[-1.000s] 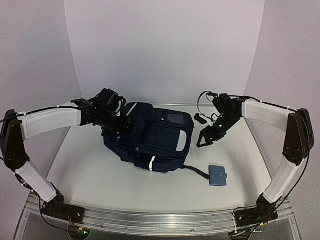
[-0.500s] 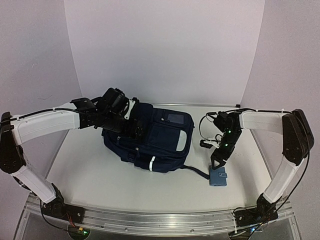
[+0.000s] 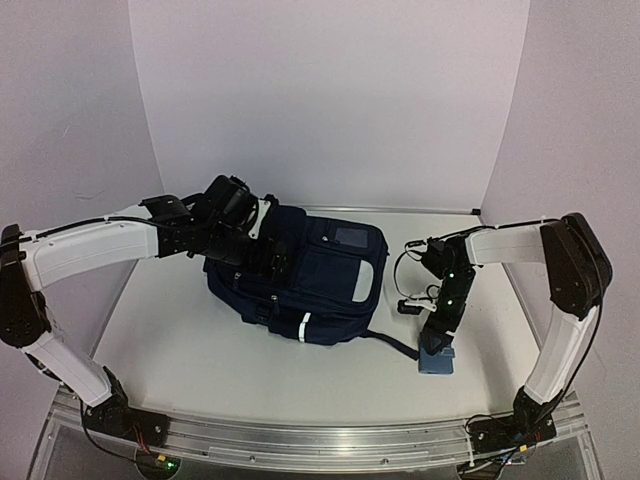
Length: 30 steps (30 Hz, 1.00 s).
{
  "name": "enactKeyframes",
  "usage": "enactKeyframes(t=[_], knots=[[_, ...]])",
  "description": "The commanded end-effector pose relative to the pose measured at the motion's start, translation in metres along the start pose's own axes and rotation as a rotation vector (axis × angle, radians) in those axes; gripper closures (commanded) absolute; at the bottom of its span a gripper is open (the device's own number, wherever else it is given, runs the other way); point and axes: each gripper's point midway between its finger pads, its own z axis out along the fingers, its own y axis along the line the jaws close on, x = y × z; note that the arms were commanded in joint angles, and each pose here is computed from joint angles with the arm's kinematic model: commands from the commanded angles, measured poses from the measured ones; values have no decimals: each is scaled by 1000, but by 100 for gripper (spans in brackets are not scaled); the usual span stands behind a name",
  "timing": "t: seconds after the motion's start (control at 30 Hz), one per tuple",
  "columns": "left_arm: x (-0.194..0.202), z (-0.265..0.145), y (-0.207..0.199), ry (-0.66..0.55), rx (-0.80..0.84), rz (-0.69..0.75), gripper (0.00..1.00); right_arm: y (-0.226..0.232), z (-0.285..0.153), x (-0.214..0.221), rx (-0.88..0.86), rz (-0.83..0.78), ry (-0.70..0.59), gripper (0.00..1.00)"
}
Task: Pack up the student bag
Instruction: Pick up the personal item from the center of the board.
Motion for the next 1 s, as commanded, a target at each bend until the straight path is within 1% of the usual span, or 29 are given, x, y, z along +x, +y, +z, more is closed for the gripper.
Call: enactKeyframes(t=[0.0, 0.03, 0.1, 0.27, 0.37, 0.5, 0.67, 0.87, 0.97], knots=[[-26, -23, -12, -85, 40, -1, 7, -1, 21, 10, -38, -30, 65, 19], [-26, -23, -13, -86, 42, -1, 7, -1, 22, 9, -44, -28, 66, 20], [-26, -25, -15, -90, 47, -1, 6, 2, 24, 7, -66, -25, 60, 27], [-29, -30, -14, -113, 44, -8, 6, 12, 6, 2, -109, -15, 22, 61], [-31, -31, -12, -126, 33, -13, 6, 16, -11, -1, -108, -18, -12, 76], [-34, -31, -11, -137, 28, -15, 6, 24, -32, -4, -118, -19, -57, 99], [-37, -35, -13, -155, 37, -17, 6, 35, -62, -11, -160, -6, -141, 100], [-39, -40, -19, -173, 81, -17, 3, 41, -110, -24, -171, 25, -301, 100], [-41, -40, -24, -187, 110, -21, 1, 45, -137, -31, -166, 32, -387, 100]])
